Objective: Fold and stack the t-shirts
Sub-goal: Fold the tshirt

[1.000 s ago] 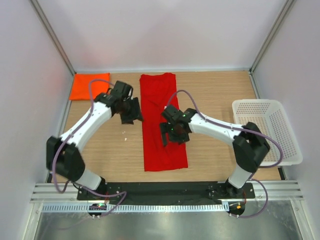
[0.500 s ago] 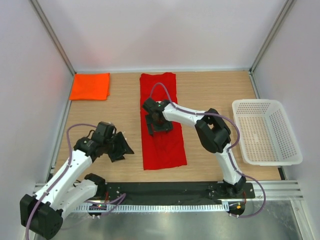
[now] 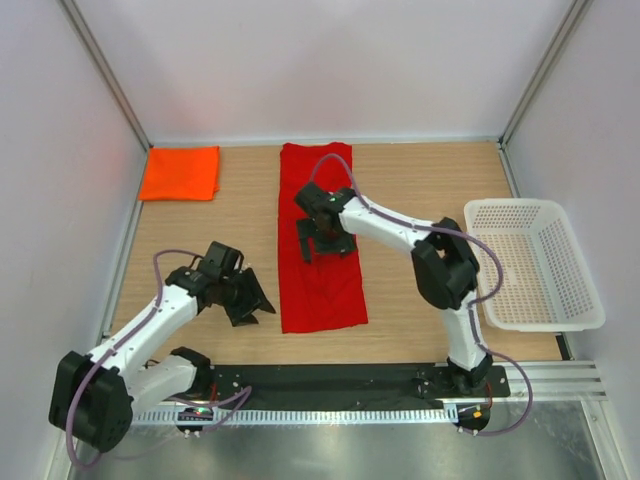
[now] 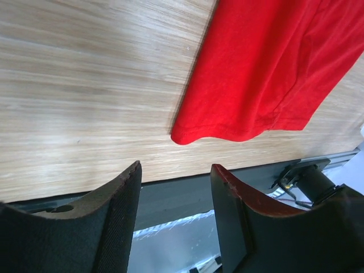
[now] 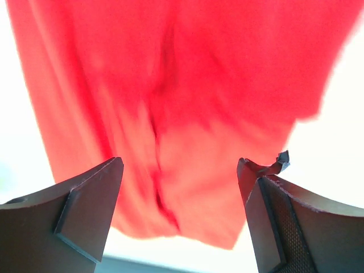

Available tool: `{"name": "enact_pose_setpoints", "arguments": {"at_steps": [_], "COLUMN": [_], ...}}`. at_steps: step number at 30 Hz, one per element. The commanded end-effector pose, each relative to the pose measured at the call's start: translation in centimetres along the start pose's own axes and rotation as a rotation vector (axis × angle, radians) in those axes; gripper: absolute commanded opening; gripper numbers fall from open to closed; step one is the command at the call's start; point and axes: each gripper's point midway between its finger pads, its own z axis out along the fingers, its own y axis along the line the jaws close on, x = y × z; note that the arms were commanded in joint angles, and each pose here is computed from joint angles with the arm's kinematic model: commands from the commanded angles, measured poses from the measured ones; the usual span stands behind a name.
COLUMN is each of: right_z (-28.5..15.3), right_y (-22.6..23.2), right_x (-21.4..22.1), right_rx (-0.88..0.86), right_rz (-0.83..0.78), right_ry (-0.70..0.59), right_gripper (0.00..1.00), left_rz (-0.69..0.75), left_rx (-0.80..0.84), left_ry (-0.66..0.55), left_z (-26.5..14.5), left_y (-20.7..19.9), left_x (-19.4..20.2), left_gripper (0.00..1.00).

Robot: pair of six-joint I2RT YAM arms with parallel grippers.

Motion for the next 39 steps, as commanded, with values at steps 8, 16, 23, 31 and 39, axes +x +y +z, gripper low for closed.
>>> {"name": "enact_pose_setpoints", "arguments": {"at_steps": [8, 16, 23, 31, 39], "right_z": [-7.3, -4.4, -2.7, -1.4, -0.9], "right_y": [-6.4, -6.3, -6.5, -7.1, -7.2], "right_x": [7.5, 12.9, 14.9, 16.1, 16.7], "right_rx": [-0.34, -0.489, -0.483, -0.454, -0.449], "right_rz": [0.131, 0.218, 0.262, 0.276, 0.292], "right_ry": [0.017, 0.092, 0.145, 0.173, 0.186], "right_gripper": [0.47, 0.53, 0.53, 0.5, 0.37], "left_rz": [0.039, 0.013, 0.001, -0.005, -0.011], "left_rx": [0.101, 0.026, -0.015, -0.064, -0.132], "left_ry": [0.123, 0.163, 0.18, 0.188, 0.169], "left_z": [3.1, 5.4, 6.9, 7.8, 7.9], "left_y": [-2.0, 0.0, 0.8, 1.3, 2.7], "left_x": [0.9, 1.8, 2.1, 2.5, 2.3], "left_gripper": [0.48, 0.49, 0.49, 0.45, 0.21]}}
